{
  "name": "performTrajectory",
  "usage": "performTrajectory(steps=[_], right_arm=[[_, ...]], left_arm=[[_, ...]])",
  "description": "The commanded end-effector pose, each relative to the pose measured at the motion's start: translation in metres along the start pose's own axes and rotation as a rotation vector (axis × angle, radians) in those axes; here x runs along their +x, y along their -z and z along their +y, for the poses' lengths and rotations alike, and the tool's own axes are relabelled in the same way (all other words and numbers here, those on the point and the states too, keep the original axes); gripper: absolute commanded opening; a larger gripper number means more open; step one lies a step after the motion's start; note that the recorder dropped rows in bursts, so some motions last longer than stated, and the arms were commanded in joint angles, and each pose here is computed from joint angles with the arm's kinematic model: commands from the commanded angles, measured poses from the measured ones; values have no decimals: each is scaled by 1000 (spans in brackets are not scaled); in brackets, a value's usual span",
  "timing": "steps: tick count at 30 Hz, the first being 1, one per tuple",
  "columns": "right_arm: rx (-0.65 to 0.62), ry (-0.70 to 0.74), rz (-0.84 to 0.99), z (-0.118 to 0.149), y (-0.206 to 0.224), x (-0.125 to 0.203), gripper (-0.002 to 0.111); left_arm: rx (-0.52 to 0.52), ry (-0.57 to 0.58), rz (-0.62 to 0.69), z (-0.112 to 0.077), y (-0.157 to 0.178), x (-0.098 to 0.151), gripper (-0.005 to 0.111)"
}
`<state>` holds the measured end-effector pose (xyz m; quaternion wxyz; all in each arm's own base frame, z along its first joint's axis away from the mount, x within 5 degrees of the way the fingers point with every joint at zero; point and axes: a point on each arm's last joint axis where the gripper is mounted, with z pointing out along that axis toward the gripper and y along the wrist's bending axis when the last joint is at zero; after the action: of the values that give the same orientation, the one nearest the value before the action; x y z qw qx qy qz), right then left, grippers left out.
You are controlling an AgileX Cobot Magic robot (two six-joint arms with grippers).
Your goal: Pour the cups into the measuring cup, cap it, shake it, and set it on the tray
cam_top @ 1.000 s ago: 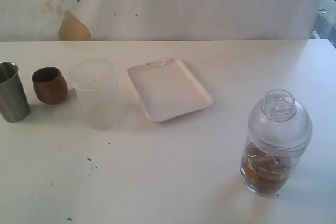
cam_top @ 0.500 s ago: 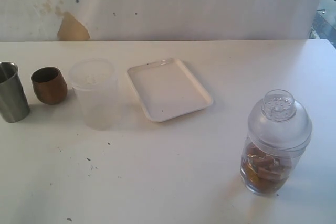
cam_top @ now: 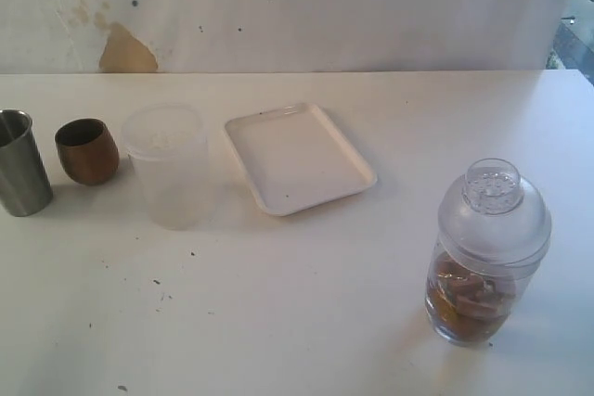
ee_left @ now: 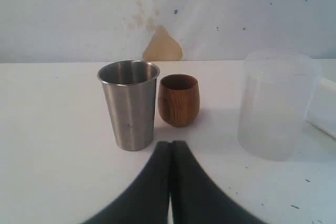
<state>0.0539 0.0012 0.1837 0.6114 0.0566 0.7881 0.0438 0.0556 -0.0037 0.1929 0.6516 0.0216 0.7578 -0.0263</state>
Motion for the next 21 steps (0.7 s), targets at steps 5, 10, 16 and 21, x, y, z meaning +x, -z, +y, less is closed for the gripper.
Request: performTrajectory(steps=[5,10,16,21], right_arm=[[-5,1,-3,0,0,1,0],[-5,1,-3,0,0,1,0],[-5,1,-3,0,0,1,0],[-5,1,-3,0,0,1,0]], left_arm=[[0,-52,-6,0,0,1,0],[0,-48,-6,0,0,1,0],[0,-24,-8,0,0,1,0],[0,-24,-8,0,0,1,0]])
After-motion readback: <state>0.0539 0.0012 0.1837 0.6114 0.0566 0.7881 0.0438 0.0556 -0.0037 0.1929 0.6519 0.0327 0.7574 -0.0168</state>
